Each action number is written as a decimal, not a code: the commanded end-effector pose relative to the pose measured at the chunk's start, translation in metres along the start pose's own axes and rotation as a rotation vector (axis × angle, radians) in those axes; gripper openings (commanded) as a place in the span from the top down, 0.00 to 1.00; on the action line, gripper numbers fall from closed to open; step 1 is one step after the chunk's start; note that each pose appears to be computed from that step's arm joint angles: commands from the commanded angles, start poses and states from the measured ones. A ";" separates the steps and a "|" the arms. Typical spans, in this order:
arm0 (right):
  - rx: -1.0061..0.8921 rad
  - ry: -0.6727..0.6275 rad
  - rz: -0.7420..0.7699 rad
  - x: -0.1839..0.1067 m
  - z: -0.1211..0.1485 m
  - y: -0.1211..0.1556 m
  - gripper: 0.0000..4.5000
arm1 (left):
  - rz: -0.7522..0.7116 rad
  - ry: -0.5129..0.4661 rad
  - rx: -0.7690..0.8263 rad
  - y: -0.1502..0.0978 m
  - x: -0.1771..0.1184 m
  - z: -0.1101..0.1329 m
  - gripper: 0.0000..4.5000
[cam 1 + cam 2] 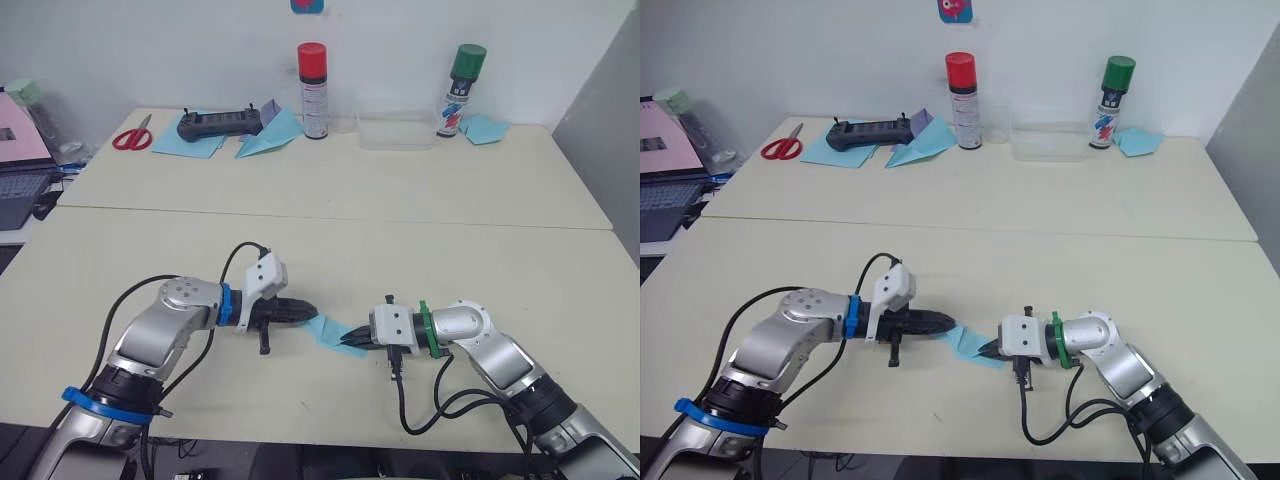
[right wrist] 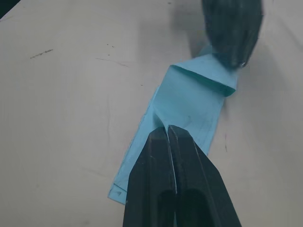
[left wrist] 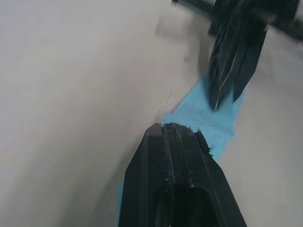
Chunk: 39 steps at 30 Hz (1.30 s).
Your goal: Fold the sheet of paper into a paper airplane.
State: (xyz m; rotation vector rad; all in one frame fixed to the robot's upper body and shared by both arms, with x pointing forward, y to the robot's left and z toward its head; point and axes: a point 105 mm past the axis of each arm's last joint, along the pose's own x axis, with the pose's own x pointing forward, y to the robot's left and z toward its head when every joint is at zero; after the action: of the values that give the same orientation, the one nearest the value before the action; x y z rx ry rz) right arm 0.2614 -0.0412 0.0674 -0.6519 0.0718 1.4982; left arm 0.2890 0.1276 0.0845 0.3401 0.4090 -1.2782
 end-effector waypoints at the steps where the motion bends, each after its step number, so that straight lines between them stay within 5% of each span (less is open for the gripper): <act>1: -0.006 -0.012 -0.005 -0.006 0.005 -0.003 0.99 | 0.011 0.038 0.051 0.005 0.008 -0.010 1.00; 7: 0.024 -0.053 0.023 -0.009 0.016 -0.001 0.95 | -0.005 0.033 0.062 0.006 0.017 -0.014 1.00; 15: 0.143 -0.091 0.062 -0.039 0.036 0.002 0.39 | -0.038 0.042 0.083 -0.001 0.025 -0.016 1.00; 18: 0.244 -0.238 -0.094 -0.043 0.061 -0.029 0.39 | -0.039 0.050 0.094 -0.002 0.024 -0.017 1.00; 21: 0.265 -0.246 -0.134 -0.032 0.062 -0.035 0.39 | -0.039 0.052 0.093 -0.002 0.024 -0.018 1.00; 24: 0.294 -0.153 -0.156 -0.001 0.043 -0.030 0.52 | -0.045 0.058 0.092 -0.004 0.024 -0.019 1.00; 30: 0.364 -0.017 -0.109 0.017 0.008 -0.004 1.00 | -0.048 0.068 0.099 -0.003 0.023 -0.019 1.00; 39: 0.403 0.121 -0.111 -0.018 -0.027 0.013 1.00 | -0.047 0.080 0.101 -0.003 0.022 -0.022 1.00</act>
State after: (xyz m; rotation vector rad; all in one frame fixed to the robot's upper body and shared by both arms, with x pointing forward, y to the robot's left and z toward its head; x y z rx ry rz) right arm 0.2585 -0.0560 0.0627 -0.4028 0.3277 1.3145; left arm 0.2957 0.1128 0.0748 0.4578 0.3276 -1.3340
